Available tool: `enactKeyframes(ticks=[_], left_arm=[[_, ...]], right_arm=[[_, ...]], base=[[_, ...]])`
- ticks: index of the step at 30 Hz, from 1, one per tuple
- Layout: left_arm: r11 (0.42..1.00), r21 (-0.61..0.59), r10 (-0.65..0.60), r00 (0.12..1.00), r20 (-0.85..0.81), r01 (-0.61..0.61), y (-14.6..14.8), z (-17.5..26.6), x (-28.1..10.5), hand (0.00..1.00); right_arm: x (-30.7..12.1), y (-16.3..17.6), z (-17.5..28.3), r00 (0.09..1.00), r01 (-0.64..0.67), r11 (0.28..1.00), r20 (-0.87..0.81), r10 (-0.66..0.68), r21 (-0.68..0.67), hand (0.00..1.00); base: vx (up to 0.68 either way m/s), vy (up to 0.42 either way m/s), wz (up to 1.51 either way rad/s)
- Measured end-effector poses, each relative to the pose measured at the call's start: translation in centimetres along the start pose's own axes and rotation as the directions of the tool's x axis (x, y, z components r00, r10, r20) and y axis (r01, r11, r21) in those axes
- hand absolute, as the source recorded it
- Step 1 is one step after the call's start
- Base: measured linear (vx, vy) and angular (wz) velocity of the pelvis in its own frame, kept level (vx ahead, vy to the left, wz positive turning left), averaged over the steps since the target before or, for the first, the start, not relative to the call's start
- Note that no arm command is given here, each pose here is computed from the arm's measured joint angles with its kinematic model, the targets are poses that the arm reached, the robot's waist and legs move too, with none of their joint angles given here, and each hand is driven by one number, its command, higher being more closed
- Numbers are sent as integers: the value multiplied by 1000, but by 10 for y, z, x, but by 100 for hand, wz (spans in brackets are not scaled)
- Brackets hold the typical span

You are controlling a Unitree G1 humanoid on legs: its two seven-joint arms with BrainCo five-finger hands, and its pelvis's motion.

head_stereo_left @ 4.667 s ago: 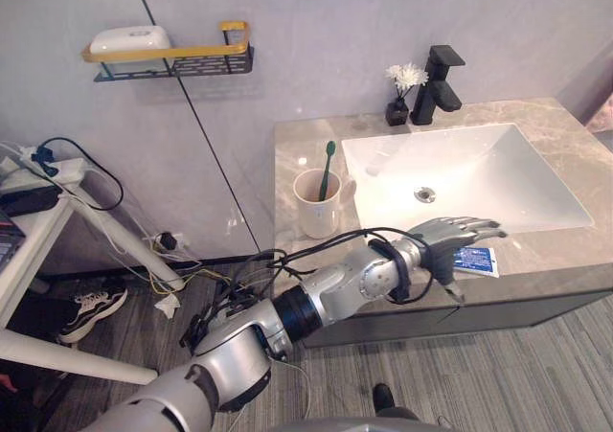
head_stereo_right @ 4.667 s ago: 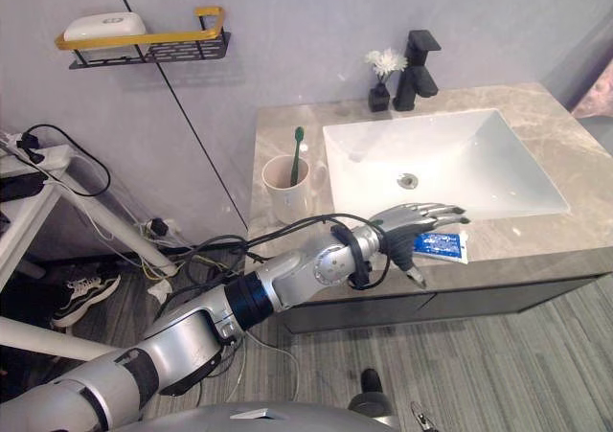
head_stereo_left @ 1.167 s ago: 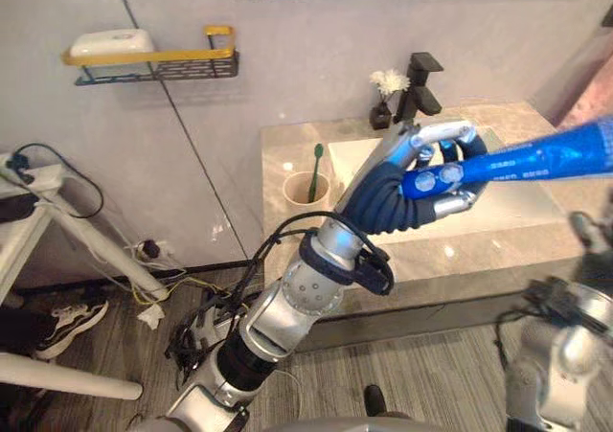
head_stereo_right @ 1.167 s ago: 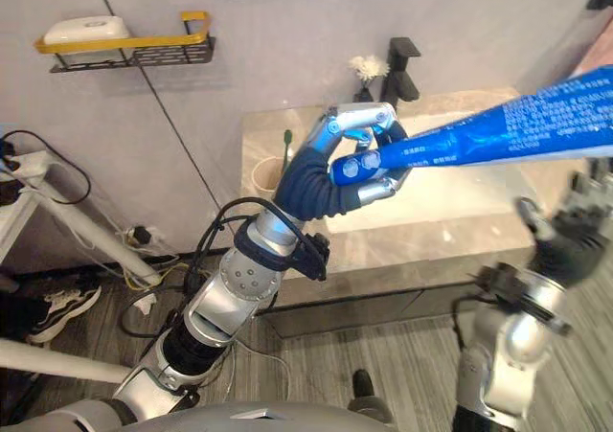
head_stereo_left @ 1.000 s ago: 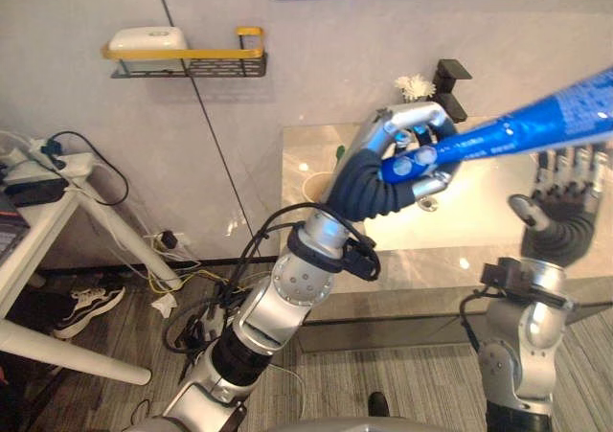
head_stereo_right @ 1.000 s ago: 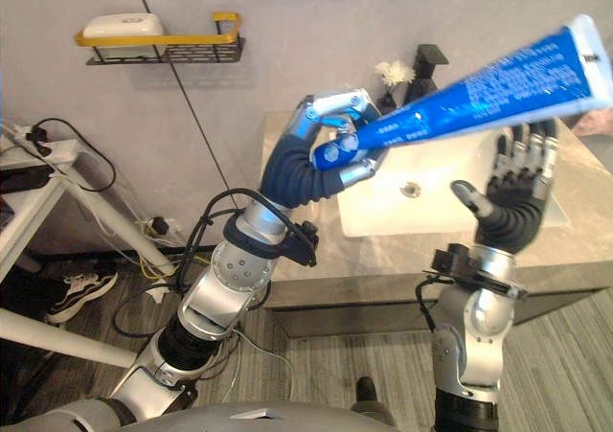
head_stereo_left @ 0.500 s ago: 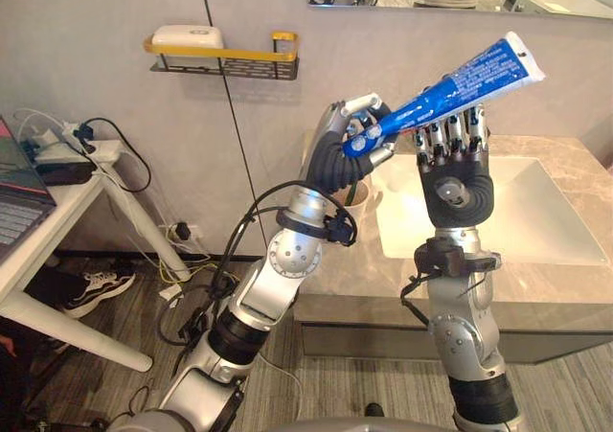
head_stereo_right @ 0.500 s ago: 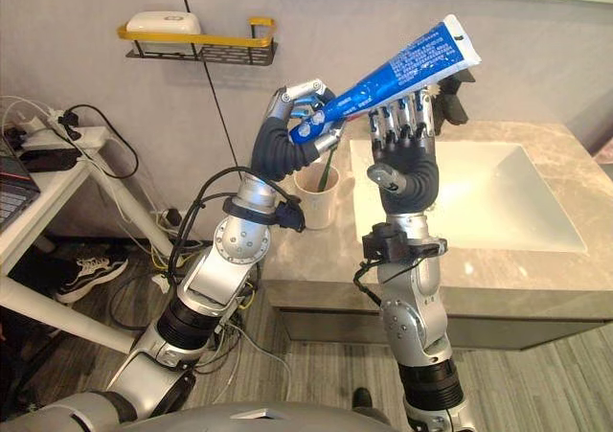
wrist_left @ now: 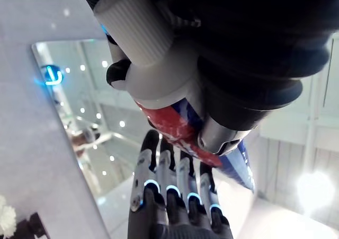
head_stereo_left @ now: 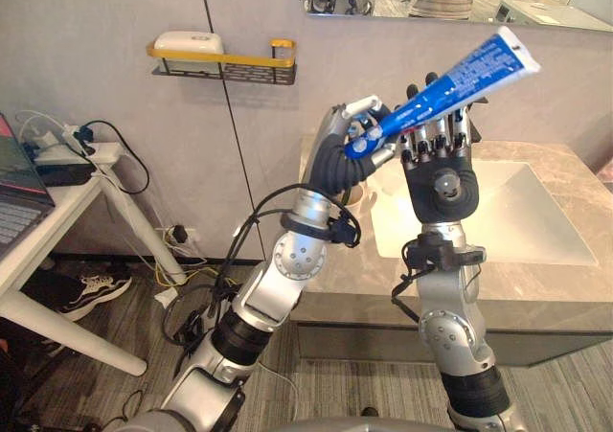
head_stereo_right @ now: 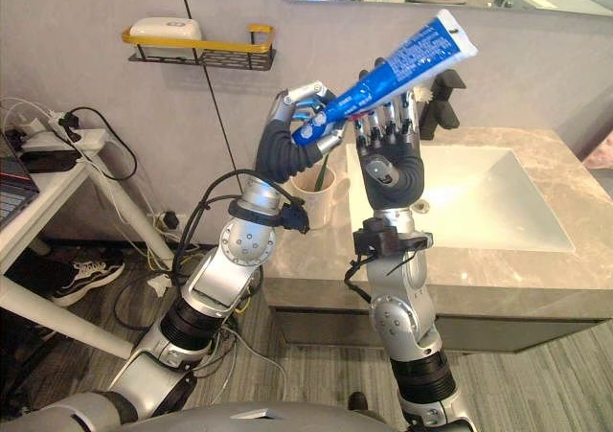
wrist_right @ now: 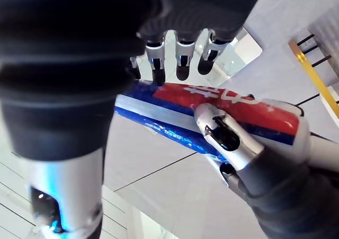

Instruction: Organize washtable

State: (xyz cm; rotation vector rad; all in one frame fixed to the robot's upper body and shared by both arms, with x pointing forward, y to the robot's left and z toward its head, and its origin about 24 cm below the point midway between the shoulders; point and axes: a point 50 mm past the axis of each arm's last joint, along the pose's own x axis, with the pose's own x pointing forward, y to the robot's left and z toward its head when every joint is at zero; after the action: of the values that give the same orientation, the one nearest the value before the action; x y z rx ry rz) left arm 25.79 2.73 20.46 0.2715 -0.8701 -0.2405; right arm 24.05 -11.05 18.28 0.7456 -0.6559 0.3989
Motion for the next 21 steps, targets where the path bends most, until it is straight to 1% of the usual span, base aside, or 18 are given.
enactKeyframes(ticks=[4,10,15,21], left_arm=[[997,-42,-61,998,17,62,-15,5,-6,100],[990,-115,-86,996,-14,84,-25,4,-16,100],[984,-142,-109,994,-16,106,-31,6,-21,100],[983,-151,-114,993,-43,107,-32,3,-27,100]], right_arm=[[5,3,1,1000,2,1000,17,-2,7,0],[6,1,3,999,33,999,28,-33,4,0],[7,-2,7,997,63,998,55,-63,-1,0],[7,-10,15,991,106,994,90,-103,-23,0]], base=[[0,0,0],[0,0,0],[0,0,0],[0,-3,3]])
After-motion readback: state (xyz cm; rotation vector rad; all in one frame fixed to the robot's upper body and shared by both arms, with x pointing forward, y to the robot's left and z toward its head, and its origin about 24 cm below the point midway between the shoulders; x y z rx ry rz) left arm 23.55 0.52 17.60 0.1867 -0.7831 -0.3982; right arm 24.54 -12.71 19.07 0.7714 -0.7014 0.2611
